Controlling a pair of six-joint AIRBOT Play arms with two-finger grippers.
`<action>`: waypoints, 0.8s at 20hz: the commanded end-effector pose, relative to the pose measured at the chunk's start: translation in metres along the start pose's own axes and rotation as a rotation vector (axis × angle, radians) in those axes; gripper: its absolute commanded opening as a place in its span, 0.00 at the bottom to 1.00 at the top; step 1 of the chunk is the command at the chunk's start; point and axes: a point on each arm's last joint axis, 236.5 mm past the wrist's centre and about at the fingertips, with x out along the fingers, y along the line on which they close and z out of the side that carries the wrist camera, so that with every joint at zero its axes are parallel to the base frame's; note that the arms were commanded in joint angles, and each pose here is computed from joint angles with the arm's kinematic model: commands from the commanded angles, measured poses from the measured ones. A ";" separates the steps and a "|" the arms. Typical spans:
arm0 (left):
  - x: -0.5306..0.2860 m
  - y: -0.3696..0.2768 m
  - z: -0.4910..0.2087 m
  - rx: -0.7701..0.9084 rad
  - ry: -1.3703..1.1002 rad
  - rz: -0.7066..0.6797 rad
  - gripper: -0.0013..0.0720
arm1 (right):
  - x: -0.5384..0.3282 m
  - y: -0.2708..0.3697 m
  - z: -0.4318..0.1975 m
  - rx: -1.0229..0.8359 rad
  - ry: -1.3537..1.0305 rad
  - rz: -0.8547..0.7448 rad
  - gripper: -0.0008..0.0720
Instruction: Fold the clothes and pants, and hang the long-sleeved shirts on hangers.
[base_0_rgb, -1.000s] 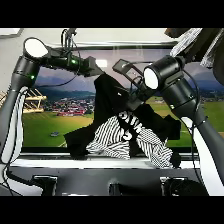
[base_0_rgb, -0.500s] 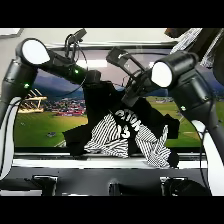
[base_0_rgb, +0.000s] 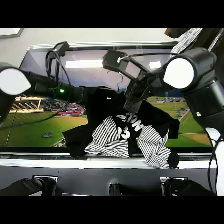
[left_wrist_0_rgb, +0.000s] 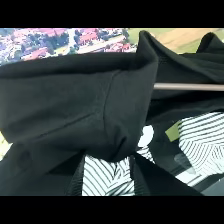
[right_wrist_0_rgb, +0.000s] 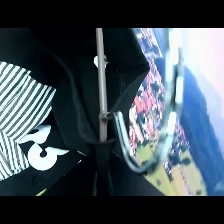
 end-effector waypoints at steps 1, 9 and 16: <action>-0.001 0.005 0.003 0.004 -0.071 0.001 0.49 | -0.001 0.004 0.013 -0.064 -0.055 0.016 0.05; -0.058 0.096 0.028 0.137 -0.170 0.163 0.99 | 0.005 0.007 0.011 -0.110 -0.047 0.036 0.05; -0.034 0.151 -0.001 0.326 -0.091 0.136 0.99 | 0.029 0.009 0.007 -0.107 -0.011 0.077 0.05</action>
